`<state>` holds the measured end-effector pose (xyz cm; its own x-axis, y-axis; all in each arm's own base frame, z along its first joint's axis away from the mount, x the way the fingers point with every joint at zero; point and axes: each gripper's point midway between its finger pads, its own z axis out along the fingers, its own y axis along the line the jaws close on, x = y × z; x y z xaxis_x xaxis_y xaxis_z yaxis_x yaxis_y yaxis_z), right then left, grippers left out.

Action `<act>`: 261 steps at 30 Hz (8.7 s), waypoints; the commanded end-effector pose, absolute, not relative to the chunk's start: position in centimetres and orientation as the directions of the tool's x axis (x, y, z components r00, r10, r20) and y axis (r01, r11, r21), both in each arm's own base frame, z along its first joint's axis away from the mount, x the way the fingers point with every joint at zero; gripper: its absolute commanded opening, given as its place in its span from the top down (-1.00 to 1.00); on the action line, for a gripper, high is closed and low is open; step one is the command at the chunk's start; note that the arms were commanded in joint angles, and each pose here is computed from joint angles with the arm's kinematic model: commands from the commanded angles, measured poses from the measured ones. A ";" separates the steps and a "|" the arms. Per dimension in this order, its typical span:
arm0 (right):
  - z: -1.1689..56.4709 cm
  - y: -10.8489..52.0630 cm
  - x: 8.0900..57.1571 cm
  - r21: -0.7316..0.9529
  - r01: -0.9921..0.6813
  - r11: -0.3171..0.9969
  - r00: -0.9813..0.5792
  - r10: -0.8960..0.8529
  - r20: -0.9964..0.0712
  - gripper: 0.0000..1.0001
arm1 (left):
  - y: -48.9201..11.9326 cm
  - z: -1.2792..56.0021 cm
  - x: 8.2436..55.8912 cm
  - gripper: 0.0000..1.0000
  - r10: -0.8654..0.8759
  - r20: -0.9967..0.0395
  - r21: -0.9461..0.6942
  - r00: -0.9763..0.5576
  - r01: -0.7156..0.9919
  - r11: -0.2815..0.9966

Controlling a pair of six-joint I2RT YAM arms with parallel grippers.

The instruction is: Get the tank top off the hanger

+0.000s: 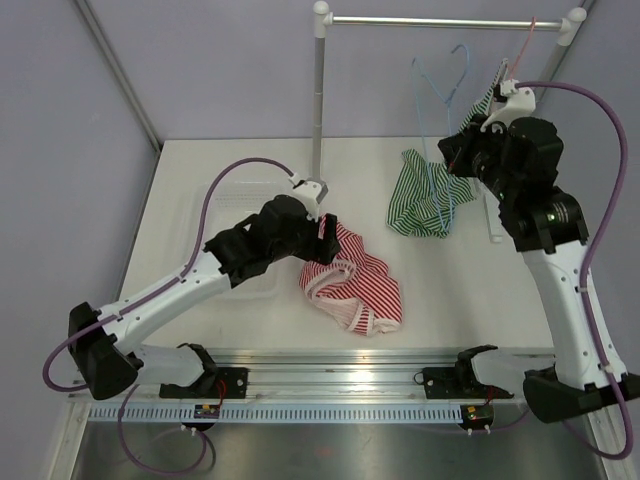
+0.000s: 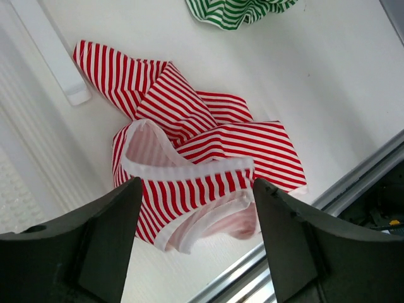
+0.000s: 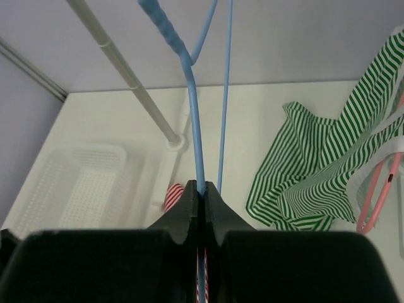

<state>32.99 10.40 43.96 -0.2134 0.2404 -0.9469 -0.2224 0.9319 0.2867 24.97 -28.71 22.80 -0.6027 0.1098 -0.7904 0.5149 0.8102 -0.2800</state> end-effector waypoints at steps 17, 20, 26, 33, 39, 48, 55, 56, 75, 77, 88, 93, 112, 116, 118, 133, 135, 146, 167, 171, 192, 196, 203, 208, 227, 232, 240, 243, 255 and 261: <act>46.3 11.3 46.7 0.151 -0.093 0.984 -0.264 0.122 -0.957 1.00 | -22.8 27.1 22.0 -0.98 0.073 -0.871 -0.173 -0.486 0.443 0.880; 45.4 11.6 48.6 0.152 -0.086 0.985 -0.270 0.124 -0.955 1.00 | -22.7 27.2 21.6 -0.98 0.086 -0.874 -0.156 -0.478 0.445 0.882; 44.2 12.2 49.5 0.175 -0.085 0.981 -0.293 0.143 -0.945 0.66 | -23.6 27.0 21.1 -0.98 0.098 -0.875 -0.154 -0.475 0.464 0.872; 46.9 11.7 46.7 0.190 -0.109 0.976 -0.250 0.158 -0.955 -0.34 | -26.5 24.9 21.2 -0.98 0.139 -0.868 -0.155 -0.476 0.526 0.836; 49.7 11.0 41.0 0.191 -0.166 0.967 -0.221 0.153 -0.963 -0.99 | -30.1 21.6 22.0 -0.98 0.197 -0.855 -0.144 -0.479 0.585 0.798; 49.4 12.3 28.4 0.245 -0.412 0.877 -0.213 0.169 -0.962 -0.99 | -35.4 13.5 22.3 -0.98 0.327 -0.774 -0.135 -0.542 0.646 0.751; 46.6 15.0 20.4 0.278 -0.643 0.714 -0.233 0.164 -0.959 -0.99 | -36.8 7.0 23.1 -0.98 0.392 -0.696 -0.077 -0.602 0.605 0.792; 46.3 15.2 19.6 0.284 -0.663 0.692 -0.240 0.162 -0.957 -0.99 | -36.7 5.4 22.9 -0.98 0.406 -0.671 -0.070 -0.620 0.598 0.798; 43.0 13.8 18.0 0.298 -0.607 0.736 -0.246 0.183 -0.952 -0.99 | -35.8 14.1 22.5 1.00 0.306 -0.763 -0.089 -0.570 0.561 0.823; 43.1 13.6 18.1 0.299 -0.600 0.742 -0.236 0.192 -0.952 -0.99 | -34.2 18.1 23.2 1.00 0.244 -0.811 -0.080 -0.532 0.515 0.854; 43.2 13.6 18.4 0.309 -0.596 0.742 -0.229 0.212 -0.950 -0.99 | -21.9 32.8 24.6 1.00 0.111 -0.913 0.021 -0.392 0.229 0.973; 43.1 13.7 18.6 0.319 -0.590 0.742 -0.236 0.219 -0.947 -0.99 | -16.3 36.7 24.4 1.00 0.013 -0.934 -0.039 -0.356 0.137 0.990; 42.3 15.2 22.4 0.359 -0.595 0.719 -0.277 0.235 -0.931 -0.99 | -7.8 25.5 32.3 1.00 -0.155 -0.766 -0.197 -0.624 -0.002 0.980; 41.5 15.3 23.9 0.369 -0.568 0.735 -0.301 0.232 -0.925 -0.99 | -6.3 23.4 32.9 0.37 -0.189 -0.728 -0.188 -0.659 -0.074 0.979; 41.0 14.3 25.0 0.366 -0.501 0.784 -0.306 0.235 -0.923 -0.99 | -5.2 22.5 32.9 -0.57 -0.206 -0.711 -0.163 -0.673 -0.128 0.978; 45.9 2.8 33.6 0.115 0.150 0.982 -0.194 0.143 -0.971 -0.99 | -10.6 26.6 27.2 -0.98 -0.077 -0.828 -0.171 -0.556 0.119 0.978; 46.3 1.8 35.3 0.119 0.174 0.977 -0.195 0.153 -0.969 -0.94 | -11.7 26.9 25.8 -0.98 -0.060 -0.850 -0.179 -0.524 0.180 0.967; 44.9 -2.7 44.2 0.112 0.259 0.959 -0.228 0.173 -0.958 -0.38 | -13.1 25.0 23.8 -0.98 -0.007 -0.870 -0.171 -0.494 0.289 0.942; 45.3 -4.7 47.6 0.067 0.242 0.968 -0.243 0.127 -0.962 1.00 | -13.9 23.7 23.8 -0.98 0.051 -0.855 -0.148 -0.517 0.337 0.930; 48.1 -3.7 46.4 0.075 0.178 0.981 -0.187 0.109 -0.976 1.00 | -13.9 23.6 23.9 -0.98 0.054 -0.854 -0.145 -0.518 0.336 0.931; 43.1 6.0 32.6 0.348 -0.210 0.914 -0.422 0.237 -0.875 1.00 | -18.1 36.8 25.2 -0.98 -0.180 -0.924 -0.312 -0.337 0.389 0.867; 42.7 7.7 27.8 0.385 -0.285 0.878 -0.442 0.235 -0.865 1.00 | -21.8 39.8 26.4 -0.98 -0.176 -0.937 -0.303 -0.301 0.455 0.837; 41.4 10.3 20.9 0.383 -0.402 0.832 -0.463 0.177 -0.869 1.00 | -31.6 45.7 25.3 -0.98 -0.104 -0.986 -0.165 -0.129 0.718 0.676; 41.6 12.9 17.1 0.408 -0.533 0.741 -0.477 0.134 -0.868 1.00 | -36.0 45.9 24.9 -0.93 -0.049 -0.998 -0.060 -0.037 0.780 0.623; 41.3 13.1 16.1 0.373 -0.573 0.730 -0.441 0.109 -0.891 1.00 | -36.1 42.6 30.7 0.91 0.068 -0.998 0.058 0.004 0.590 0.805; 38.9 12.8 16.7 0.310 -0.575 0.757 -0.455 0.019 -0.891 1.00 | -32.4 42.5 32.2 1.00 0.066 -0.998 0.050 -0.025 0.408 0.911; 38.9 13.7 14.6 0.217 -0.688 0.693 -0.377 -0.085 -0.922 1.00 | -24.3 39.4 36.3 1.00 -0.105 -0.975 -0.145 -0.195 0.207 0.968; 39.1 13.6 14.4 0.197 -0.697 0.690 -0.347 -0.083 -0.934 1.00 | -23.3 38.2 36.9 1.00 -0.126 -0.960 -0.178 -0.249 0.200 0.964; 44.2 14.2 18.3 0.177 -0.691 0.701 0.029 0.271 -0.962 1.00 | -29.1 36.2 29.5 1.00 -0.201 -0.881 -0.449 -0.429 0.619 0.645; 48.8 12.1 21.4 0.190 -0.630 0.753 0.317 0.472 -0.823 1.00 | -32.0 34.6 24.2 1.00 -0.082 -0.916 -0.380 -0.393 0.782 0.493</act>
